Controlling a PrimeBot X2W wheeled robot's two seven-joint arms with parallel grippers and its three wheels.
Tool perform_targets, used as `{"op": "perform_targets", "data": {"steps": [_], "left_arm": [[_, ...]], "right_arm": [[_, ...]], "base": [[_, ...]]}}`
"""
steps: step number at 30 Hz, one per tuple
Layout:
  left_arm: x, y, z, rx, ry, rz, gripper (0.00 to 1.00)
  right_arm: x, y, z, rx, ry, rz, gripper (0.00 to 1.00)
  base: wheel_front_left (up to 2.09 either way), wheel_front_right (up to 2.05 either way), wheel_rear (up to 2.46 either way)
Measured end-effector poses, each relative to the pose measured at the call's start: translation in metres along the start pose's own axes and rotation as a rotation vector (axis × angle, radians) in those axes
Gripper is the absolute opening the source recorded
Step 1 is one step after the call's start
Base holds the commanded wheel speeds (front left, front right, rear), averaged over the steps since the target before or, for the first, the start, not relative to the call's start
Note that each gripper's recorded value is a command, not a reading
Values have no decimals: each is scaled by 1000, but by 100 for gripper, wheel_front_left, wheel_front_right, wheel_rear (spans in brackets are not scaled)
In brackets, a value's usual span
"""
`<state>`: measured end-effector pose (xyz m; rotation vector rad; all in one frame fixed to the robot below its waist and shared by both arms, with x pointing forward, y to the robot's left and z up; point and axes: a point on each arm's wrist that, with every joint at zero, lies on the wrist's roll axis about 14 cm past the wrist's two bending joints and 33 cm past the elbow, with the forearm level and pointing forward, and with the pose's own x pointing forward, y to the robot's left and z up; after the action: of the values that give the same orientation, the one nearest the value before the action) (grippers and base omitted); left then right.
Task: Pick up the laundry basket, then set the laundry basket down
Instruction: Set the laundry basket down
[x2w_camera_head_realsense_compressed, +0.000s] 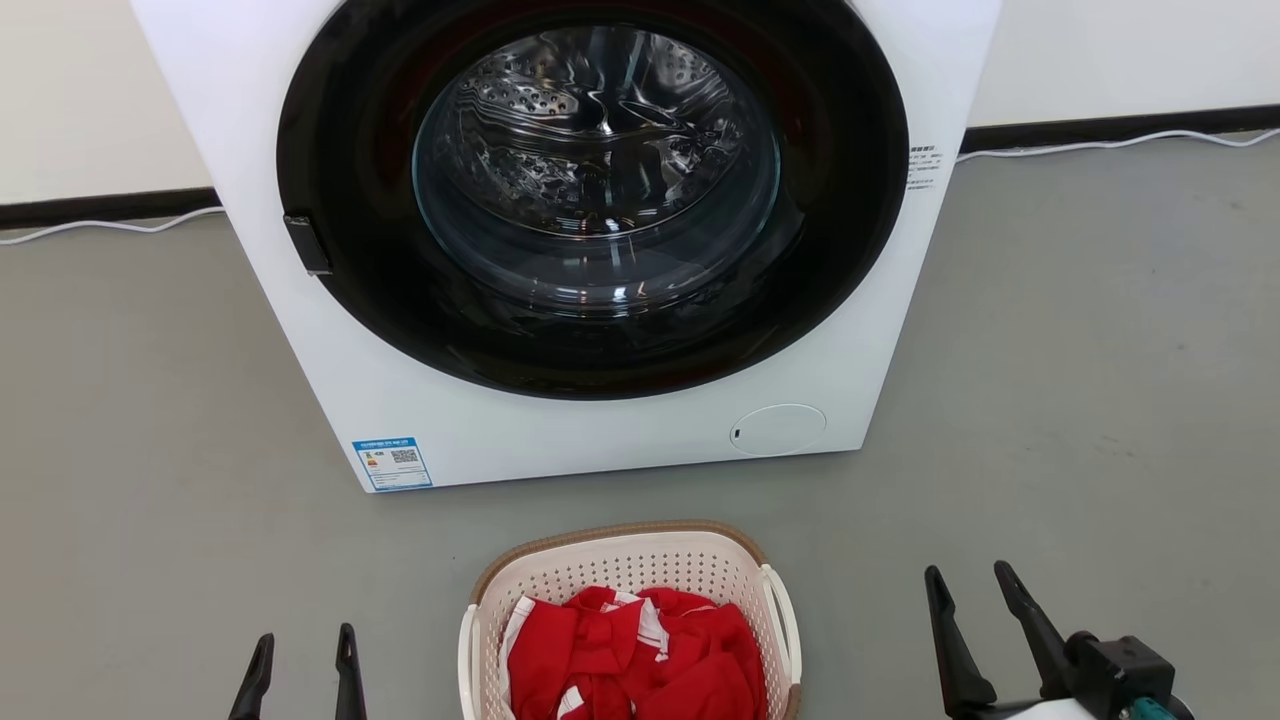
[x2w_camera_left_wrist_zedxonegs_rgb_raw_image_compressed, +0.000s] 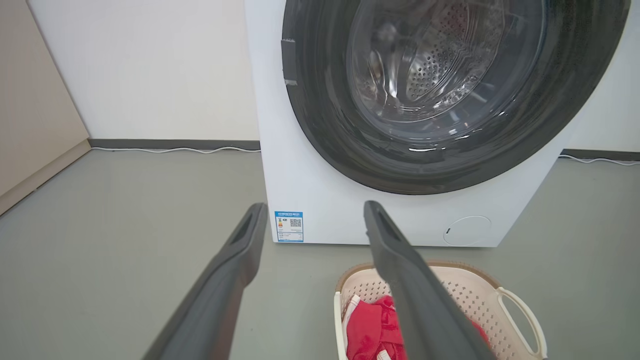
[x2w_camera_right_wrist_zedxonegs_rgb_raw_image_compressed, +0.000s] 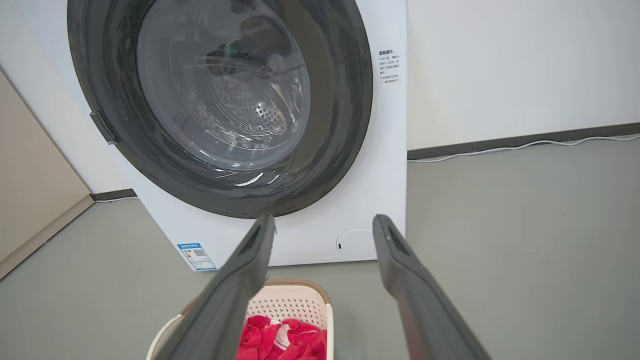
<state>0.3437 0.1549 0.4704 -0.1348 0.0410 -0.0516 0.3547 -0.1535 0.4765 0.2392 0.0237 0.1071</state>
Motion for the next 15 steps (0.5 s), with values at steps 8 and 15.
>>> {"op": "perform_targets", "data": {"steps": [8,15], "left_arm": [[-6,4,-4,-1,12,4,100],[-9,5,-7,-6,22,-2,100]], "right_arm": [[-6,-1,-6,3,15,-6,100],[-6,0,-5,3,12,-4,100]], "base": [[0,0,0],[0,0,0]]}}
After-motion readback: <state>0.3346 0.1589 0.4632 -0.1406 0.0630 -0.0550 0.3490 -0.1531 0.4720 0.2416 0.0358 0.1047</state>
